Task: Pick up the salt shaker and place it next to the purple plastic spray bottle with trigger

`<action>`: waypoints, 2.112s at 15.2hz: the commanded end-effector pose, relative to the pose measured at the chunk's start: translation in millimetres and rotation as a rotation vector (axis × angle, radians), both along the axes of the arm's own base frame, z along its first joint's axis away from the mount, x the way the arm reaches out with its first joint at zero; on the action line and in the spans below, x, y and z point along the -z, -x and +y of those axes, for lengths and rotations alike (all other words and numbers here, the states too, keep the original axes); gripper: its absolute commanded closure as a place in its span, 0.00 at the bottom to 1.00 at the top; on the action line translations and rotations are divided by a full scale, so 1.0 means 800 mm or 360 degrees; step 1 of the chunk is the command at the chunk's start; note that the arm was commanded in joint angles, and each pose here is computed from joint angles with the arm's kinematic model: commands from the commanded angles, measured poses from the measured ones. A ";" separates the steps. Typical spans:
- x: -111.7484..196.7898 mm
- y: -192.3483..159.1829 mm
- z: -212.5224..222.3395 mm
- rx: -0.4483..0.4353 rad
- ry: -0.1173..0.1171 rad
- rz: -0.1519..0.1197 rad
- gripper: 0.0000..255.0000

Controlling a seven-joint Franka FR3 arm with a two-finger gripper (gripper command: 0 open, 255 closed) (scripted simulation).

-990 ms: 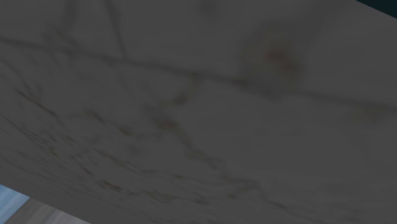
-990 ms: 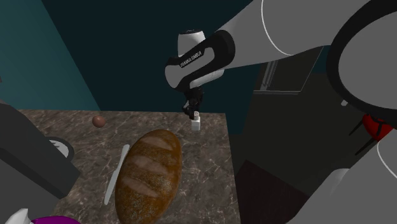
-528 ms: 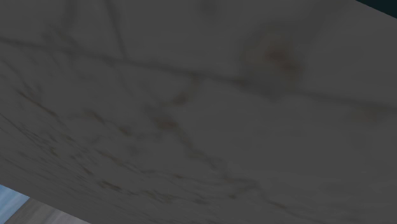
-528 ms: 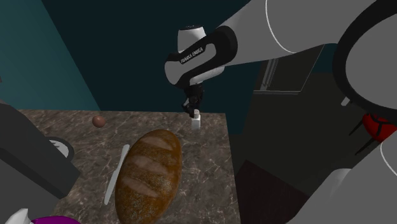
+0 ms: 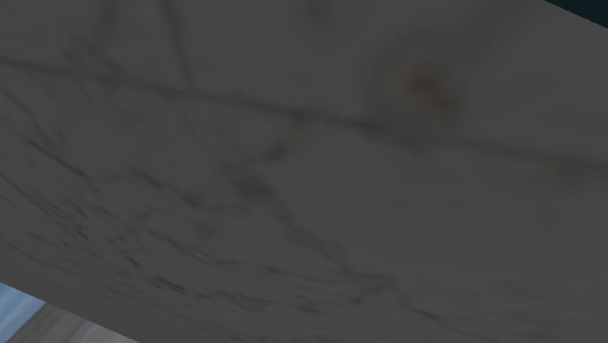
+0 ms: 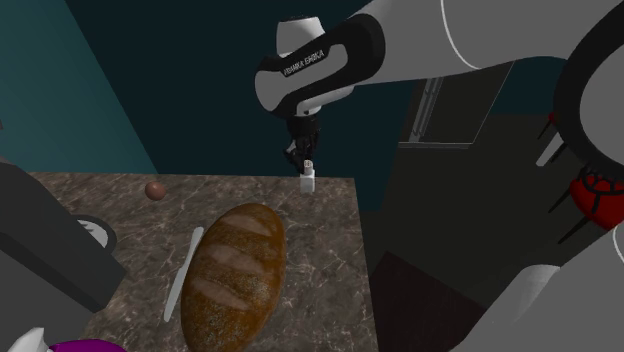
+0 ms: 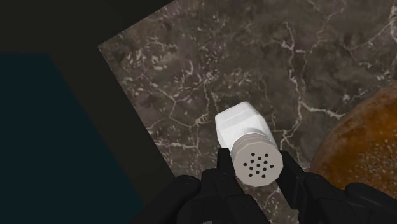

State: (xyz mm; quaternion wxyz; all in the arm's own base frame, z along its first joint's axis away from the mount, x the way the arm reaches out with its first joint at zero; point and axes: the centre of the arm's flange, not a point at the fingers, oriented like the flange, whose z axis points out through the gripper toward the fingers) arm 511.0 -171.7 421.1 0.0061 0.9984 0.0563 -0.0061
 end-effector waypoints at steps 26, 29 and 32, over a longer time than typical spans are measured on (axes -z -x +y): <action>-0.179 0.002 0.001 0.0000 0.0000 0.0001 1.00; -0.199 0.002 0.001 0.0000 0.0000 0.0001 1.00; -0.219 0.002 0.001 0.0000 0.0000 0.0001 1.00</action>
